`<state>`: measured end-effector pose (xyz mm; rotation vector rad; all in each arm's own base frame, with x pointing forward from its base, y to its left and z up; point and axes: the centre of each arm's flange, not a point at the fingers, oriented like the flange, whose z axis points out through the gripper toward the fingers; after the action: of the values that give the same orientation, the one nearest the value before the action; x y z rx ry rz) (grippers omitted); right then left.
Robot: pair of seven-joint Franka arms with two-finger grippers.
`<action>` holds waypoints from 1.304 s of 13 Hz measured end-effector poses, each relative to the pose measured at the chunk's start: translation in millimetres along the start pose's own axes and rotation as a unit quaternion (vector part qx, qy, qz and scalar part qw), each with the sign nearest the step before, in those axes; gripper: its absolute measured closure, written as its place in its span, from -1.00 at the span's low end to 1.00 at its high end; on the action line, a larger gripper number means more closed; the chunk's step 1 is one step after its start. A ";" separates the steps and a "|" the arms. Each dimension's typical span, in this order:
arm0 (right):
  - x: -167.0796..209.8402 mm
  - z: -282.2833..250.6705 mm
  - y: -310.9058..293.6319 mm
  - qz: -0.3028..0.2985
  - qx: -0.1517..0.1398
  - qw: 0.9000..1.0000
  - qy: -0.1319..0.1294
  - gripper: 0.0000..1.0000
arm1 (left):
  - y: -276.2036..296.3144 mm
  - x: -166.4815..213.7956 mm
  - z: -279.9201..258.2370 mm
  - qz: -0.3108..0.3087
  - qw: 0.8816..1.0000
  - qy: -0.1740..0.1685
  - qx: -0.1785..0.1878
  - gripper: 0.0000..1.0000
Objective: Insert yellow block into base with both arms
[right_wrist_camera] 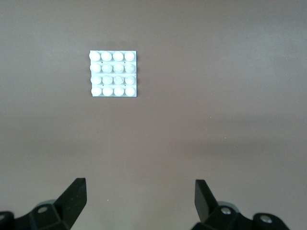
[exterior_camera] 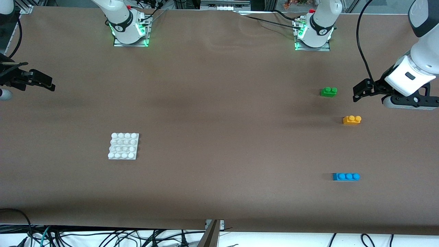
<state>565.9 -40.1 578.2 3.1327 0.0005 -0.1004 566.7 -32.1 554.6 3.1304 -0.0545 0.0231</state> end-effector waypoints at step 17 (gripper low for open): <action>0.0 0.3 0.0 0.000 0.000 1.000 0.000 -1.00 | -1.5 3.5 0.8 -0.001 1.000 0.000 0.000 -1.00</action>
<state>565.9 -40.2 577.9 3.1327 0.0005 -0.1014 570.3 -30.7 553.8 3.1300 -0.0504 0.0230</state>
